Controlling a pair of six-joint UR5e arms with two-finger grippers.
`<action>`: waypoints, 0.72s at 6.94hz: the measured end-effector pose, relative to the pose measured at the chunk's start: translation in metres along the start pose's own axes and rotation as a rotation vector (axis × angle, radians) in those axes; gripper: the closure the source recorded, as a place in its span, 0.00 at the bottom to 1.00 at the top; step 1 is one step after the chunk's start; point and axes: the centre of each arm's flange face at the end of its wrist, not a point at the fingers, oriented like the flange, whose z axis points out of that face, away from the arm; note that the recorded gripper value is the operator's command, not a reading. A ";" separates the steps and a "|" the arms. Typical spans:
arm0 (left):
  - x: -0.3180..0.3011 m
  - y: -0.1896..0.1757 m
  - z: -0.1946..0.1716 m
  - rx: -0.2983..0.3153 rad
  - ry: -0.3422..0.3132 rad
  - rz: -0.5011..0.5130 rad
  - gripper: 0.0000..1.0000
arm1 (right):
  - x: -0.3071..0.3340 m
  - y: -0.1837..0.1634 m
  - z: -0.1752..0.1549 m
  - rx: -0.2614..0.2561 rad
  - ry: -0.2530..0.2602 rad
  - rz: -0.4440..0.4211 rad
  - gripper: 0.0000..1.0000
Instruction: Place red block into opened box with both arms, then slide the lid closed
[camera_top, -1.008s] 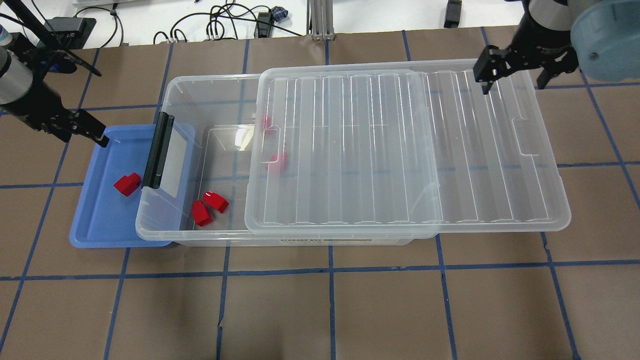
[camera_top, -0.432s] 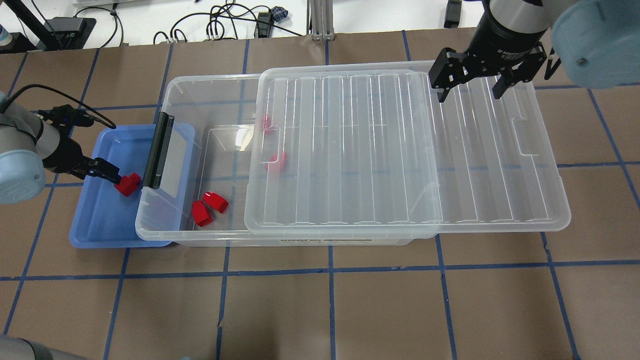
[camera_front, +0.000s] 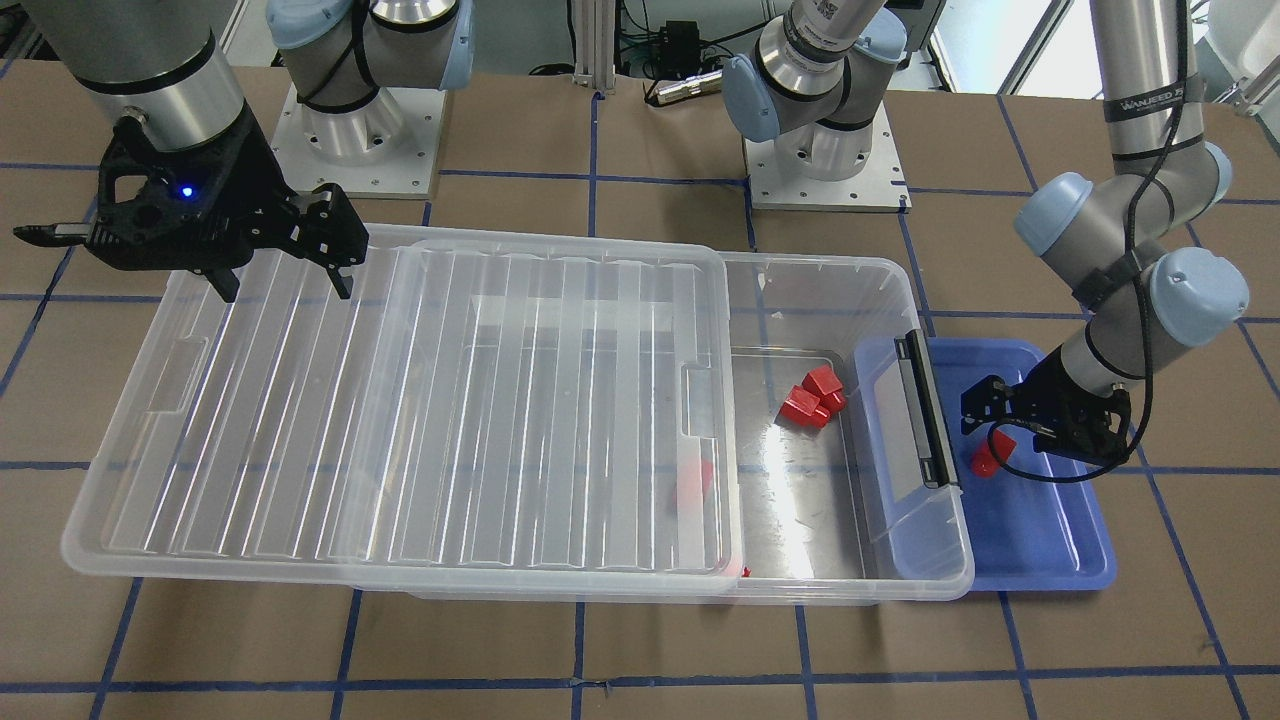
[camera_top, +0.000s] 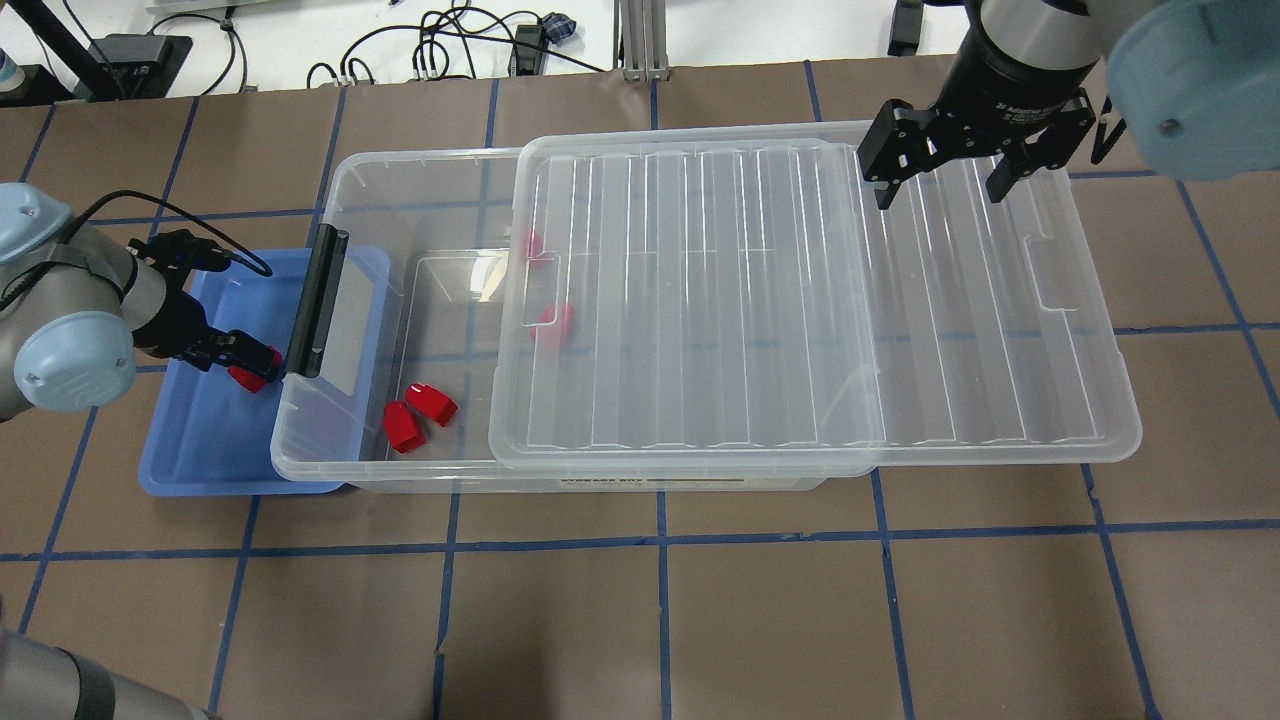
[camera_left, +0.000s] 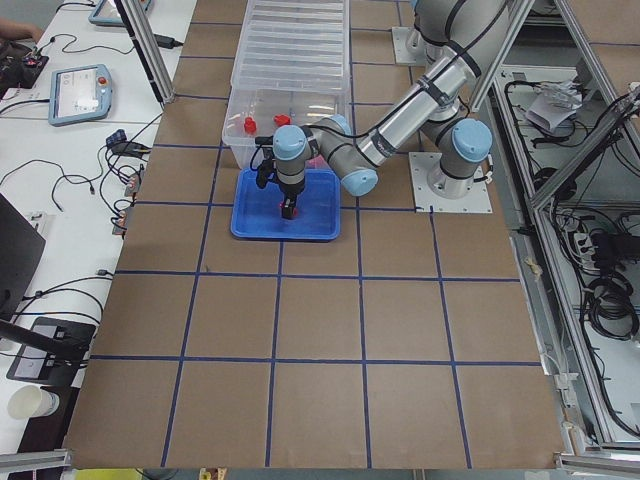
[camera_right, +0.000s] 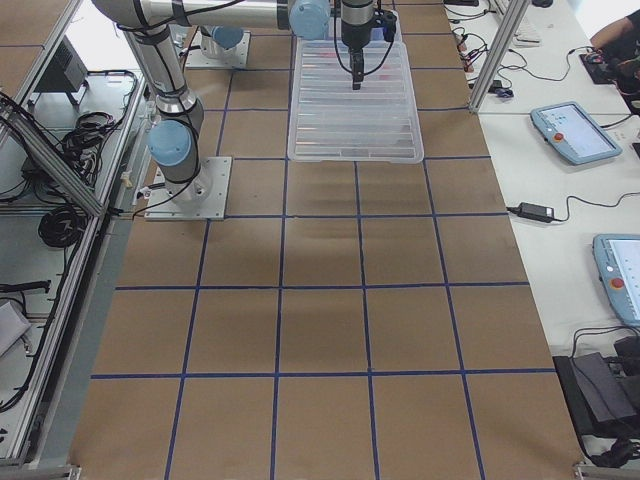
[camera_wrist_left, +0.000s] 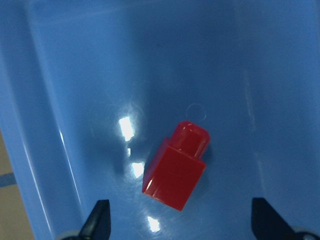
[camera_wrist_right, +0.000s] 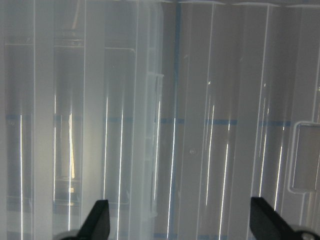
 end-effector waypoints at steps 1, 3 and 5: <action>0.002 -0.005 0.012 -0.001 -0.002 0.016 0.25 | 0.000 0.000 0.000 0.000 0.001 0.000 0.00; 0.007 -0.010 0.025 -0.037 -0.030 0.046 0.98 | 0.001 -0.001 0.000 0.000 0.002 0.000 0.00; 0.009 -0.011 0.024 -0.070 -0.080 0.063 1.00 | 0.002 -0.001 0.001 0.000 0.002 0.002 0.00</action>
